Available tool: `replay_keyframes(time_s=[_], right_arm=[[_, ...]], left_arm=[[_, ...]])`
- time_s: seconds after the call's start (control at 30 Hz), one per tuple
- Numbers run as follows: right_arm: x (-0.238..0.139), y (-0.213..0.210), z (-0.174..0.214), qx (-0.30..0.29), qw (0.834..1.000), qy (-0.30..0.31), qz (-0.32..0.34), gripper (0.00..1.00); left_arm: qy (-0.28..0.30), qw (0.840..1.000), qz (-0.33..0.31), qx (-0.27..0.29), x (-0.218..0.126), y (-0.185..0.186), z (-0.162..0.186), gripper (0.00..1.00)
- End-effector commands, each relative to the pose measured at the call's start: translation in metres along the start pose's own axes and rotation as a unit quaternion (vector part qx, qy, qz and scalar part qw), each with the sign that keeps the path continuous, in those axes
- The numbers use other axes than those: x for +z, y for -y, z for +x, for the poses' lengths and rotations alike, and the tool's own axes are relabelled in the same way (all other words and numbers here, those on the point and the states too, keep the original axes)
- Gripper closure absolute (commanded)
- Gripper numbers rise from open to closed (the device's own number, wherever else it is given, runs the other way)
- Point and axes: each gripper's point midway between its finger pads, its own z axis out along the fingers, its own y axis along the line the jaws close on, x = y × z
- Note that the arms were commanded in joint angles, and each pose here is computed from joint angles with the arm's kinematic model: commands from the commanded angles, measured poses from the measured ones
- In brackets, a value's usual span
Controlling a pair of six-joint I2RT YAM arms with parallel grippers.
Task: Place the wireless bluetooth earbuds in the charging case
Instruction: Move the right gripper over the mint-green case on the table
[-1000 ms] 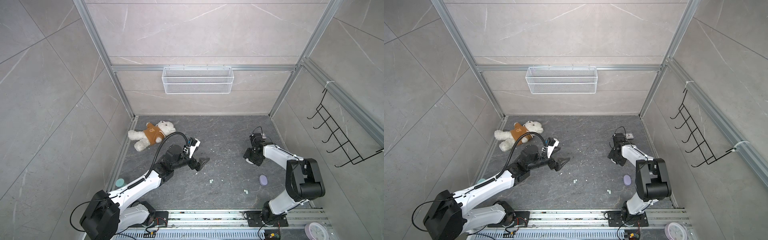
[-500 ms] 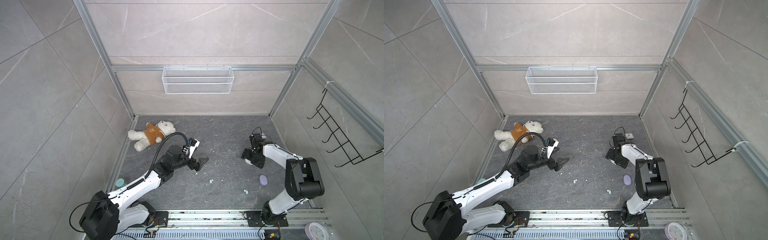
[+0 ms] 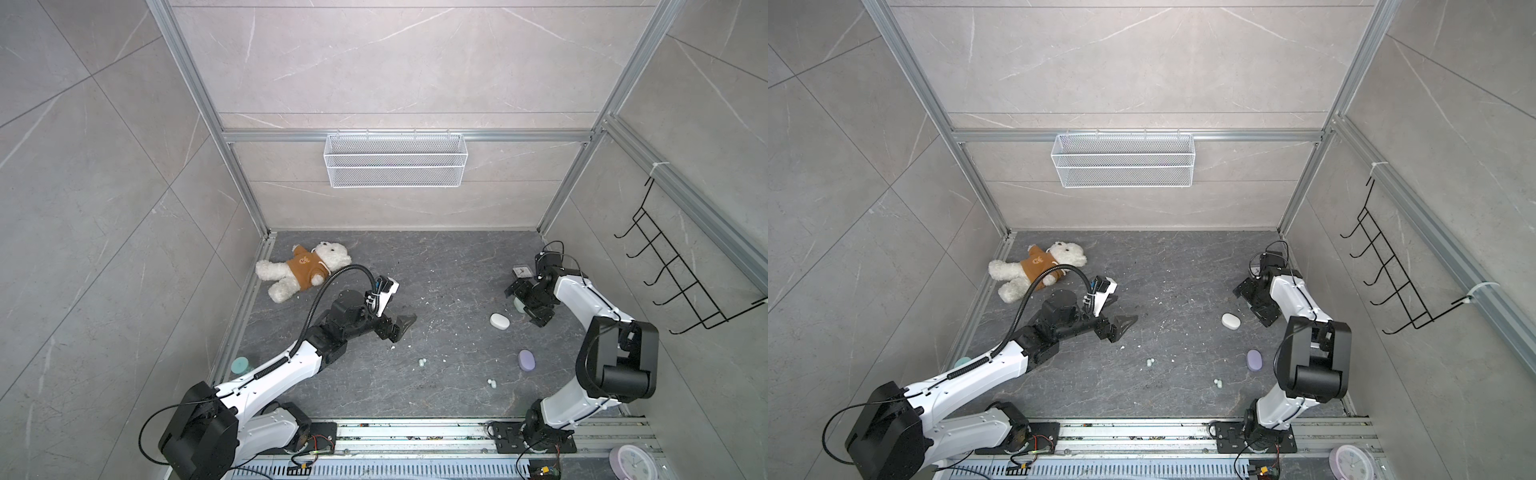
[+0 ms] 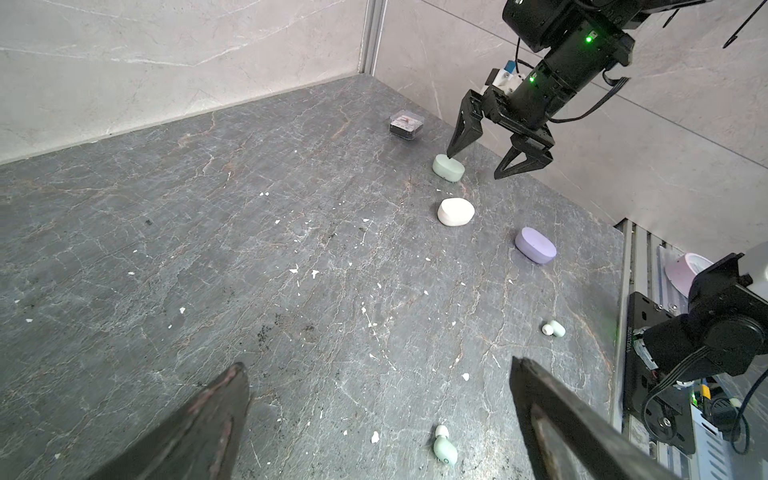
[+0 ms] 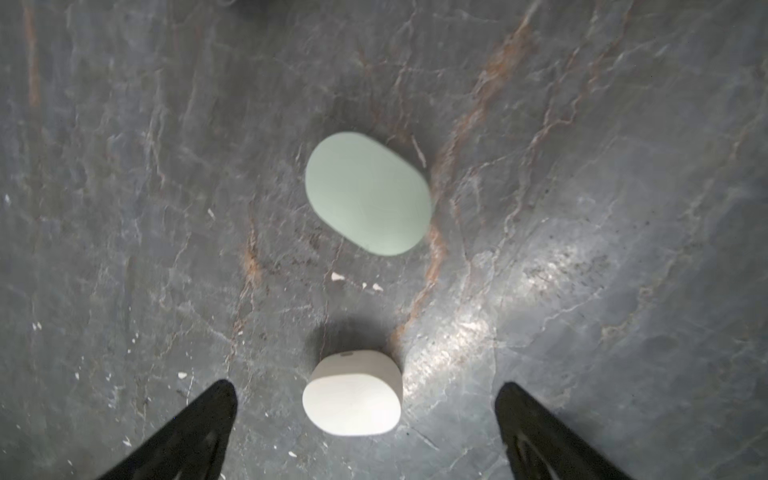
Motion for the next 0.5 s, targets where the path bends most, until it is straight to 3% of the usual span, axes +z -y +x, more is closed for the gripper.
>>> replay_keyframes(time_s=[0.0, 0.17, 0.47], right_arm=[[0.003, 0.003, -0.014, 0.062, 0.998, -0.001, 0.004, 0.0], [0.018, 0.008, -0.031, 0.109, 0.994, 0.003, 0.003, 0.01], [0.042, 0.003, -0.043, 0.138, 0.99, 0.001, 0.005, 0.06]], left_arm=[[0.037, 0.999, -0.002, 0.021, -0.007, 0.002, -0.029, 0.0], [0.034, 0.999, -0.002, 0.02, -0.006, 0.002, -0.027, 0.0], [0.027, 0.999, -0.006, 0.024, -0.006, 0.0, -0.025, 0.0]])
